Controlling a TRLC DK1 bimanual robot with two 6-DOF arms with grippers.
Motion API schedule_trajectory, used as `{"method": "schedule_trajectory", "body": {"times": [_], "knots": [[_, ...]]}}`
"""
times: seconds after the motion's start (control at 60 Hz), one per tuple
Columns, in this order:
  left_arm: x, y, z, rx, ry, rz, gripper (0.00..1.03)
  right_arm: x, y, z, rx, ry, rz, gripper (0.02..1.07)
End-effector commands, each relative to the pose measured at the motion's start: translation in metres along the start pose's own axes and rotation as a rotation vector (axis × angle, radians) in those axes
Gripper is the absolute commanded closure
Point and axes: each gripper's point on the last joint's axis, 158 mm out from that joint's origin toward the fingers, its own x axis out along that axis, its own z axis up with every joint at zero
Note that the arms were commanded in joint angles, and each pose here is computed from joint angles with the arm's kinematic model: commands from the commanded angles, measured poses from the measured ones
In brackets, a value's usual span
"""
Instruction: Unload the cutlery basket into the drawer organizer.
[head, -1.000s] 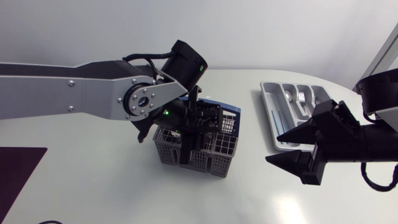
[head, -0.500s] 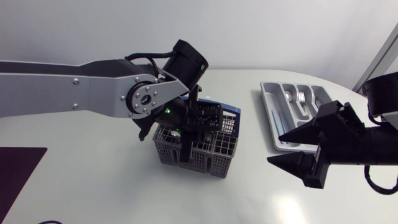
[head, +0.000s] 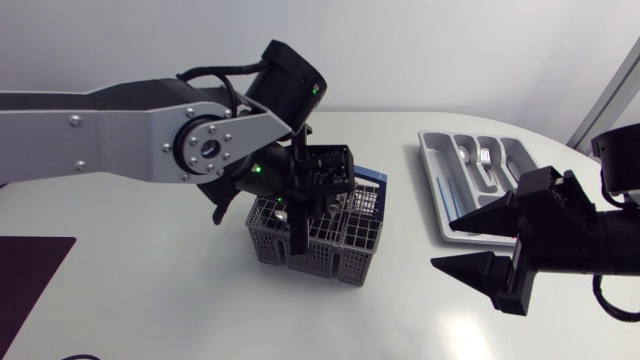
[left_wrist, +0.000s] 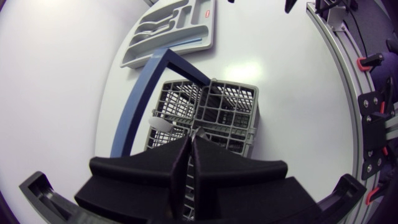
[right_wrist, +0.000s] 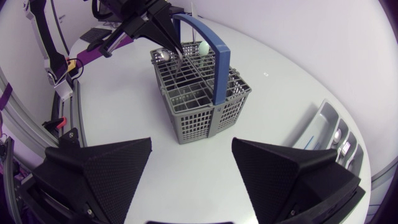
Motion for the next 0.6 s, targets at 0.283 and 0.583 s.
{"method": "schedule_trajectory", "body": {"times": [0.283,0.583], "knots": [[-0.021,-0.005,0.009,-0.123,-0.044,0.142,0.97,0.005,0.016,-0.013,0.012,0.029,0.035,0.14],[-0.027,-0.003,0.007,-0.161,-0.072,0.289,0.97,0.005,0.015,-0.010,-0.004,0.032,0.016,0.14]]}}
